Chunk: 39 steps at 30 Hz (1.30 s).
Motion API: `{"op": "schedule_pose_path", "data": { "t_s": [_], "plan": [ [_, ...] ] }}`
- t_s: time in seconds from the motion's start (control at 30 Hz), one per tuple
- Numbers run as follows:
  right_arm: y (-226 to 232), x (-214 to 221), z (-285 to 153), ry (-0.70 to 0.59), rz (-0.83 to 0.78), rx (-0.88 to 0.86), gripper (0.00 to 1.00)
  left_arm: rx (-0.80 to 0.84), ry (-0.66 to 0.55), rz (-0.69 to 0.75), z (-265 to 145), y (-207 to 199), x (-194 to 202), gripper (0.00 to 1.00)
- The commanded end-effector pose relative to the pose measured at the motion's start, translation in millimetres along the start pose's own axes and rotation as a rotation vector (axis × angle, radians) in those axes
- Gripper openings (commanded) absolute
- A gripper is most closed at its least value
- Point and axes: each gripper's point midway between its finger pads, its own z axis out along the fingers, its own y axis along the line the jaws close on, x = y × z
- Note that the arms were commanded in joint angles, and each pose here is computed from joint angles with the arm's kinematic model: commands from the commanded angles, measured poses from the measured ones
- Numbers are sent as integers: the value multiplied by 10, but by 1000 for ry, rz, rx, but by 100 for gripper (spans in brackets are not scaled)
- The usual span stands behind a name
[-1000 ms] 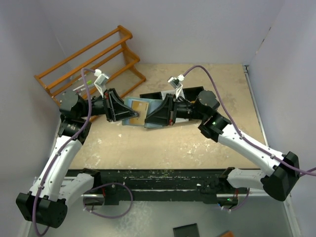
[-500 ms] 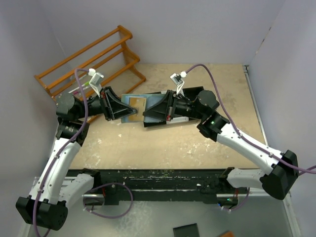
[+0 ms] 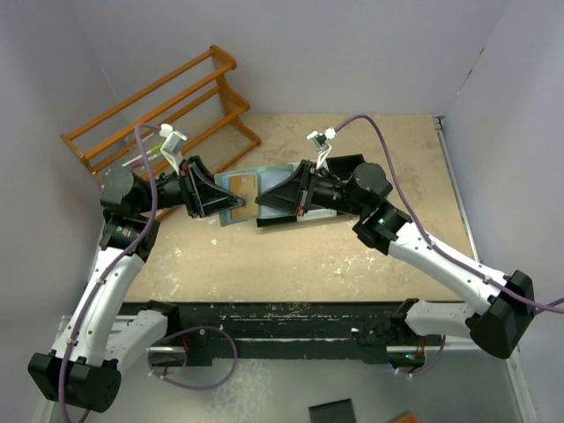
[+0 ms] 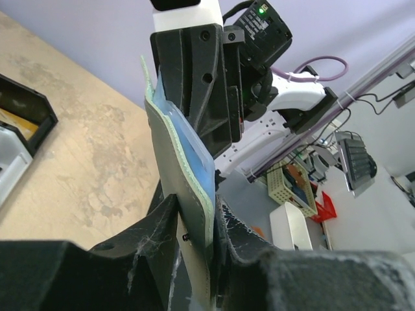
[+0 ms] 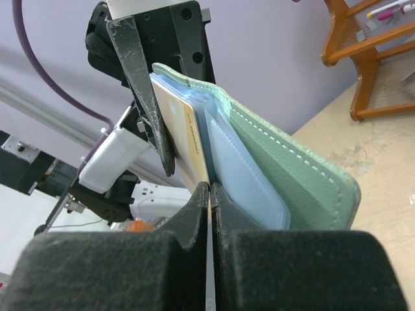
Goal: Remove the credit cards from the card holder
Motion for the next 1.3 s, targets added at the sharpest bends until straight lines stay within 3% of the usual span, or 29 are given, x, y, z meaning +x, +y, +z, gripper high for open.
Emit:
{"op": "schedule_pose_path", "data": {
  "t_s": [0.0, 0.17, 0.43, 0.67, 0.83, 0.93, 1.0, 1.07, 1.17, 1.27],
  "plan": [
    [83, -288, -25, -138, -61, -4, 0, 139, 137, -14, -53, -335, 248, 31],
    [31, -199, -64, -116, -56, 7, 0, 162, 144, -17, -66, -377, 261, 32],
    [-34, -138, -147, -112, -51, 30, 0, 163, 135, -8, -60, -379, 242, 15],
    [-110, -103, -223, -116, -46, 54, 0, 168, 135, -5, -66, -417, 232, 18],
    [-152, -82, -256, -114, -45, 70, 0, 171, 141, -7, -70, -428, 233, 30],
    [-131, -73, -245, -105, -39, 57, 0, 171, 140, -7, -66, -419, 236, 31],
    [-133, -53, -194, -80, -25, 46, 17, 169, 136, -8, -63, -408, 228, 23],
    [-89, -39, -152, -65, -9, 7, 28, 170, 131, -4, -61, -413, 219, 12],
    [-14, -43, -126, -67, 4, -50, 33, 170, 125, 3, -59, -420, 210, 0],
    [99, -12, -140, -55, 11, -123, 35, 165, 120, 3, -59, -425, 205, 0]
  ]
}}
